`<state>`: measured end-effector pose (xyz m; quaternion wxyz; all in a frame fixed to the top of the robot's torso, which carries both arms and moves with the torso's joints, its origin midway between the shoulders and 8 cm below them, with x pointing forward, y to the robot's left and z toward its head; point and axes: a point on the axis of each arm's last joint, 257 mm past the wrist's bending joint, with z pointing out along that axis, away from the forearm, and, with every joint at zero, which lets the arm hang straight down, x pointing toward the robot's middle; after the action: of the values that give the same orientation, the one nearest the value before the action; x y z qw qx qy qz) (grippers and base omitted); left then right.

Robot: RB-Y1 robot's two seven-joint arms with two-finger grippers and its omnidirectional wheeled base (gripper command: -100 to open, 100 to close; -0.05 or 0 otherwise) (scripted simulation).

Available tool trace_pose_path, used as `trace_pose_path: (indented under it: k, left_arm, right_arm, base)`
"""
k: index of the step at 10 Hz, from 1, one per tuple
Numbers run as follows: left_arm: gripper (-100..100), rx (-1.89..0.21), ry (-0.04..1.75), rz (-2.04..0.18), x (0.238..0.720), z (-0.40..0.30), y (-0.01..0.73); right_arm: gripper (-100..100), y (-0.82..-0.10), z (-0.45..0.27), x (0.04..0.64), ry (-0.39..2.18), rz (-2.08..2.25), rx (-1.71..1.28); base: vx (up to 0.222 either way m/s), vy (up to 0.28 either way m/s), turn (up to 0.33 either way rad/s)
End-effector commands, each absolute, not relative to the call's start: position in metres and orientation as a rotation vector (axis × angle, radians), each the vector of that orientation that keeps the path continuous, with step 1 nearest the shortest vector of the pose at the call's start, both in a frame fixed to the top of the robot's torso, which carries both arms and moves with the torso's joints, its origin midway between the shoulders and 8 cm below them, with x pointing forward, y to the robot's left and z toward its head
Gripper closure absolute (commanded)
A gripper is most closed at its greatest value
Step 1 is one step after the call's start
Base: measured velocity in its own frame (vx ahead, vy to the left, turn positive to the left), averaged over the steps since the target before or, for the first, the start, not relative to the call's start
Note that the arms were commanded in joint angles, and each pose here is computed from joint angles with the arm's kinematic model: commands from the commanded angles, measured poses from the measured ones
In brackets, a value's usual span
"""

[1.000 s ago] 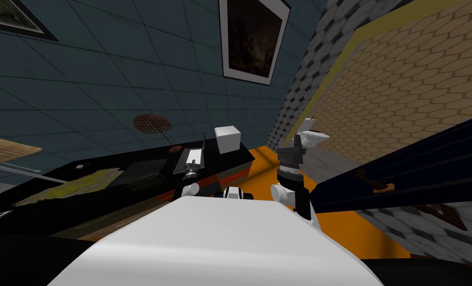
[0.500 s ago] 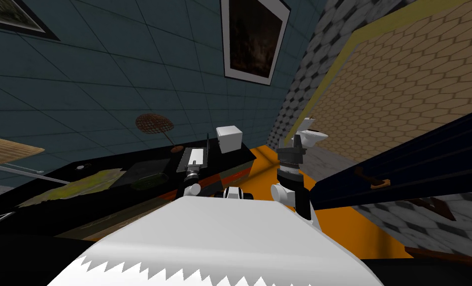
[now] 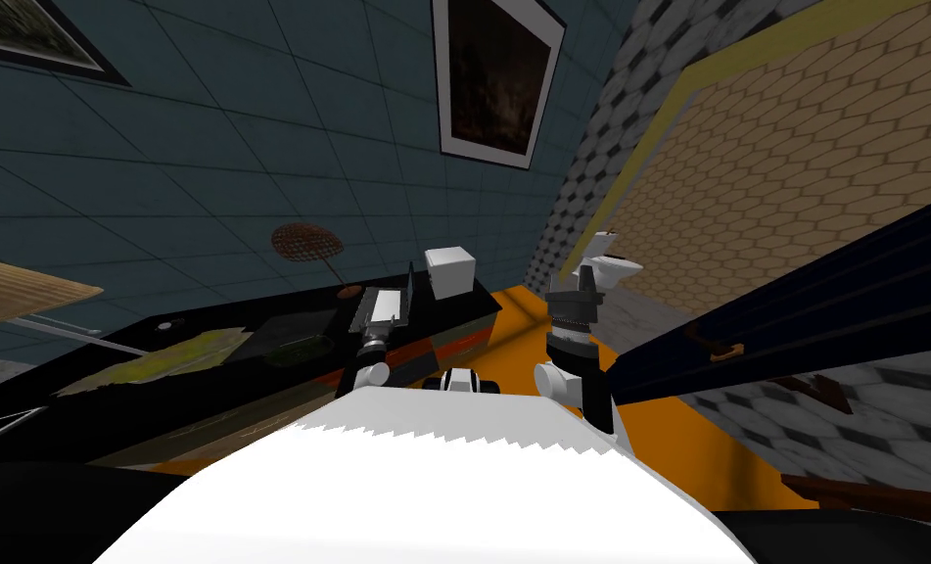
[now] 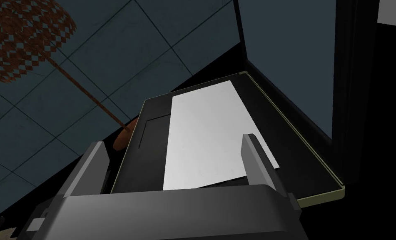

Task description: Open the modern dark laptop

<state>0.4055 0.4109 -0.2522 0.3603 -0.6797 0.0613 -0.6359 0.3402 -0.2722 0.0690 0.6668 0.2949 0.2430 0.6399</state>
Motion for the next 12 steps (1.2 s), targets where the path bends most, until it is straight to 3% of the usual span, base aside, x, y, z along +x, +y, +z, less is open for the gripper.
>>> trace_pose_path:
  k: [1, 8, 12]
  left_arm:
    - [-100, -1.732, 0.197, -1.653, 0.408, -0.247, 0.413]
    - [-100, -1.777, 0.103, -1.747, 0.409, -0.264, 0.4]
    - [-100, -1.775, 0.107, -1.69, 0.408, -0.283, 0.412]
  right_arm:
    - [0, -0.272, 0.069, 0.34, 0.548, 1.444, 0.665]
    - [0, -0.272, 0.069, 0.34, 0.548, 1.444, 0.665]
    - [0, -0.272, 0.069, 0.34, 0.549, 1.444, 0.665]
  base:
    - [-0.061, -0.064, -0.02]
    - [-0.088, -0.105, -0.027]
    - [0.073, 0.005, 0.0]
